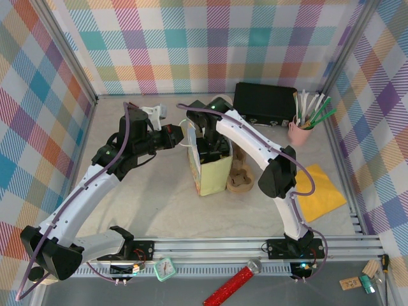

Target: Pack the takeout coffee

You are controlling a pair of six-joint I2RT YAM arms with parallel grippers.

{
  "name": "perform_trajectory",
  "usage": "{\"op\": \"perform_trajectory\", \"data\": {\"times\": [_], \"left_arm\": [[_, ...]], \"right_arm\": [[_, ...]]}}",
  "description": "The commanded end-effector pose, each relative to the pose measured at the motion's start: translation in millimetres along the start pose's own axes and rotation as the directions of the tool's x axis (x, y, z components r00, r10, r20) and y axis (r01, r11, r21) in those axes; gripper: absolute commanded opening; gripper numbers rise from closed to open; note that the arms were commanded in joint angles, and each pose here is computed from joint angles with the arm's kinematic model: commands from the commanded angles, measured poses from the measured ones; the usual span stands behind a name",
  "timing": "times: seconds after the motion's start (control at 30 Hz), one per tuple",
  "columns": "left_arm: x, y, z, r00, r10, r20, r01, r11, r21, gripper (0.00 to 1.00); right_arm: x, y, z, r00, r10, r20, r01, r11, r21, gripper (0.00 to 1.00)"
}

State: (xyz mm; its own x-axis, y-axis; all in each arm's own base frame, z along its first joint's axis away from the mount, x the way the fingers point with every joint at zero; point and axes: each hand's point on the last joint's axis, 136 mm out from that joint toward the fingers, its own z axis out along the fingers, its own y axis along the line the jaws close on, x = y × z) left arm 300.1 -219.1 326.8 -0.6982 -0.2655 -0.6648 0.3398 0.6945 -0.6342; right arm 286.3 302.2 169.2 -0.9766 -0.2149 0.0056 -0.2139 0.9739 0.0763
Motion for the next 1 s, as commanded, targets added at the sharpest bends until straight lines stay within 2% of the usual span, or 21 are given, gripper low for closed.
{"op": "perform_trajectory", "data": {"times": [0.0,0.97], "left_arm": [[-0.5,-9.3,-1.2,1.000,0.004,-0.002,-0.004,1.000,0.026,0.00],[-1.1,-10.4,-2.3,1.000,0.007,-0.002,-0.007,1.000,0.028,0.00]], "right_arm": [[1.4,-3.8,-1.0,1.000,-0.001,-0.006,0.001,1.000,0.002,0.64],[3.1,-5.7,3.7,1.000,-0.003,-0.016,0.003,1.000,0.011,0.64]]}}
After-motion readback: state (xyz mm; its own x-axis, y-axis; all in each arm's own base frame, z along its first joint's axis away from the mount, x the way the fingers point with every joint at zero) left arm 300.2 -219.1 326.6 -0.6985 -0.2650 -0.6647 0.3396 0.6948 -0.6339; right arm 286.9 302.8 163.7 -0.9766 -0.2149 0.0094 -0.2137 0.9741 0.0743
